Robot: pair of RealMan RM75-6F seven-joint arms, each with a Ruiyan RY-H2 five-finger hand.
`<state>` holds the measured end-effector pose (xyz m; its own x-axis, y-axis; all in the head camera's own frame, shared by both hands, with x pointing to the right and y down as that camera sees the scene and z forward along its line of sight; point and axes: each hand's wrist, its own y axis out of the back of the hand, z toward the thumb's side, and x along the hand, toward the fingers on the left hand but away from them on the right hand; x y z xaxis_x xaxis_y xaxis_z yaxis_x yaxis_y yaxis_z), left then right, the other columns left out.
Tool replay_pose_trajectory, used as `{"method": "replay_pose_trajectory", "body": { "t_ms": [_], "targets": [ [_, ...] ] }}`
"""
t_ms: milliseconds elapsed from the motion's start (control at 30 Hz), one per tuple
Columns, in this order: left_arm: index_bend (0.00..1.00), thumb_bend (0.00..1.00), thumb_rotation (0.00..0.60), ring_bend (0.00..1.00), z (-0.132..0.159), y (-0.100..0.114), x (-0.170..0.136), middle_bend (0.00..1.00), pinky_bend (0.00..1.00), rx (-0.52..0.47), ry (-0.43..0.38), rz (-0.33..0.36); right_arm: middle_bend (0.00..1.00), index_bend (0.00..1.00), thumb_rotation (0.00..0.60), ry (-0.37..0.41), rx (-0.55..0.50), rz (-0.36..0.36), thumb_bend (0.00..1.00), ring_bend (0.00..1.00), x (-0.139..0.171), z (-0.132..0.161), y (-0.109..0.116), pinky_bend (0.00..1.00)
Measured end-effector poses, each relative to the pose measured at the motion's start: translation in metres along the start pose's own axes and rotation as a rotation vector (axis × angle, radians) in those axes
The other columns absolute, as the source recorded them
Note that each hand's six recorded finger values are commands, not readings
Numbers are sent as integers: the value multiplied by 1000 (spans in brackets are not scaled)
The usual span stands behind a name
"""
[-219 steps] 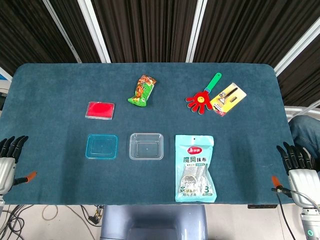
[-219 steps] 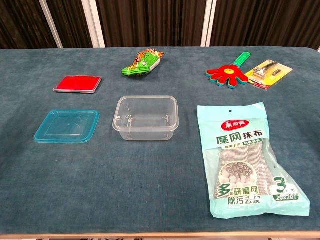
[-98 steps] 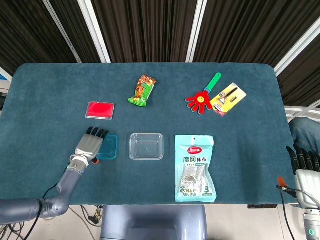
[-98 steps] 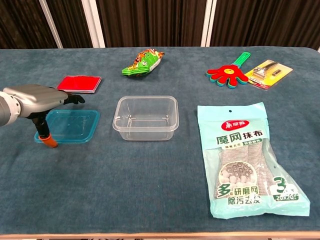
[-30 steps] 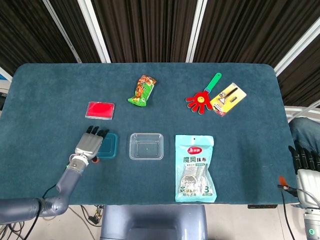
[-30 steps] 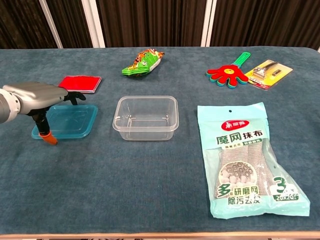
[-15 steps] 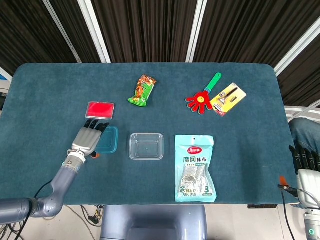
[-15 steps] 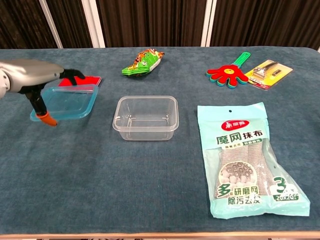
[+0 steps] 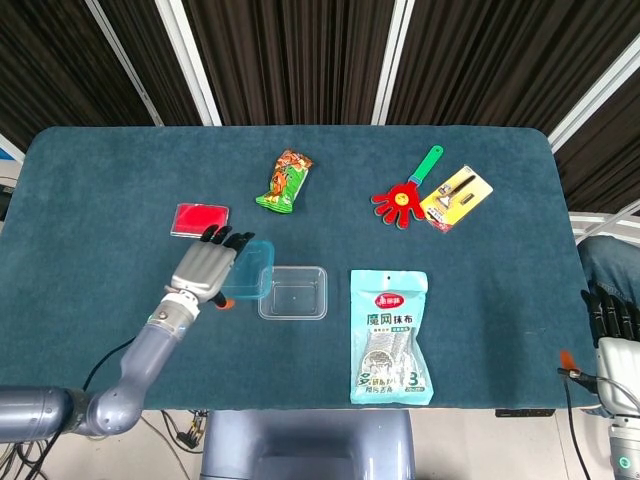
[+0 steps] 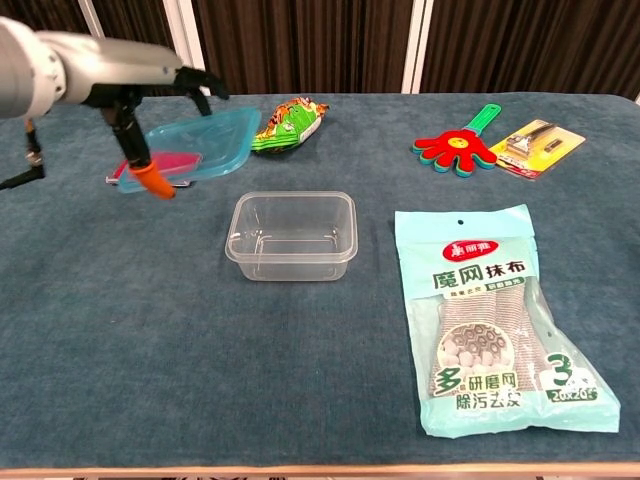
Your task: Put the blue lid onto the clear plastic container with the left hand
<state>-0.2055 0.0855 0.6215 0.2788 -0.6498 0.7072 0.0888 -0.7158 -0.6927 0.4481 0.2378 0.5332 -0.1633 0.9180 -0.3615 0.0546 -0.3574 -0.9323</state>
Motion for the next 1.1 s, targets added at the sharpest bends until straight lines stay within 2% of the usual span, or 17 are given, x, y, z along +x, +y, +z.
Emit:
{"method": "replay_pose_trajectory", "body": {
  "t_ms": [333, 667, 900, 1100],
  "targets": [
    [73, 135, 600, 37, 42, 4, 20, 333, 29, 16, -25, -14, 15, 0, 600, -17, -25, 3, 338, 0, -2, -2, -1, 0],
    [79, 135, 600, 37, 70, -9, 34, 335, 29, -25, -51, -30, 15, 0, 600, -33, -46, 10, 338, 0, -3, -5, -1, 0],
    [79, 135, 600, 37, 80, -24, 33, 334, 29, -42, -60, -76, 15, 0, 600, -37, -54, 14, 339, 0, -3, -5, -2, 0],
    [81, 135, 600, 37, 87, -27, 34, 333, 29, -30, -56, -71, 14, 0, 600, -37, -59, 13, 339, 0, -4, -4, -1, 0]
  ]
}}
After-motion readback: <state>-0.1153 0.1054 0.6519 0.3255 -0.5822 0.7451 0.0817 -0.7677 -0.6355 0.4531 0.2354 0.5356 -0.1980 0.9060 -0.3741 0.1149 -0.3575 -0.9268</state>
